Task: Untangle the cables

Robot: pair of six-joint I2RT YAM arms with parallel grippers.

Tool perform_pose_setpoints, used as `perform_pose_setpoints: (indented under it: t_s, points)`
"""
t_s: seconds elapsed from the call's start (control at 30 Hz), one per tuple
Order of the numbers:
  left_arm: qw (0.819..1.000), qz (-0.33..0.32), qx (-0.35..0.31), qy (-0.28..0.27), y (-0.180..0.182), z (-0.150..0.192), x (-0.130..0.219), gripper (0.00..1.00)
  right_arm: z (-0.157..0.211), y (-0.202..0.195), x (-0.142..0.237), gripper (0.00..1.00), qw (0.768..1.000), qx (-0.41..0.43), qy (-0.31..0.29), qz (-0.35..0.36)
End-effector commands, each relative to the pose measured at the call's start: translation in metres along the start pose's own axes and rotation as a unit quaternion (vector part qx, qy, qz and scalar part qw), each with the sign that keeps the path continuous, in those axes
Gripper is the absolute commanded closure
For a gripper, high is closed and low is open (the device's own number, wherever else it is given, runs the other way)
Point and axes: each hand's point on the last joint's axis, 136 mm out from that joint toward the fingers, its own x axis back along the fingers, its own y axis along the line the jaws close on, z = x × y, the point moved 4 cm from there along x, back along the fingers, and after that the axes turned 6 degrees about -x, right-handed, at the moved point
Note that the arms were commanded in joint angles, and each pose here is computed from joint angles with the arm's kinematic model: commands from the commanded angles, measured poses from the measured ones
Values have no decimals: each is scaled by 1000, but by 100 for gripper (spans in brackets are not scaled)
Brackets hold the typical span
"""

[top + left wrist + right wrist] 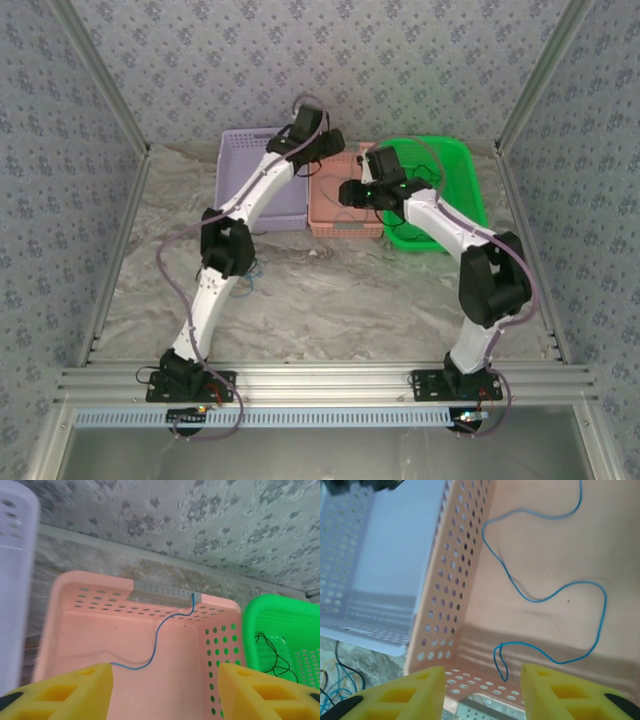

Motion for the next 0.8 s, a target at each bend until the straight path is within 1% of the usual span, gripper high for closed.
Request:
perform_pose_setpoints:
  t_s: [0.0,0.13,0.27,0.37,0.47,0.57,0.67,0.77]
  points:
    - [998,-16,-3,-66,-6,-44,74,44,-11,13,40,54,999,19,-46,-3]
    - [995,-13,14,-94,14,-41,116,44,0,26,65,54,997,35,-67,-16]
    - [996,-55,41,-63,52,-12,162,46,29,47,81,54,995,64,-71,-34]
    - [991,-116,57,-28,88,26,199,50,73,72,76,53,992,100,-37,-71]
    - [981,-177,74,19,125,75,230,55,119,103,60,52,984,140,11,-110]
    - [970,-221,85,61,157,124,258,57,159,127,38,52,976,164,59,-130]
    - [963,-236,107,73,180,165,282,56,191,141,7,52,972,166,101,-128]
    - [955,-255,129,72,202,192,303,54,214,150,-23,52,971,163,127,-119]
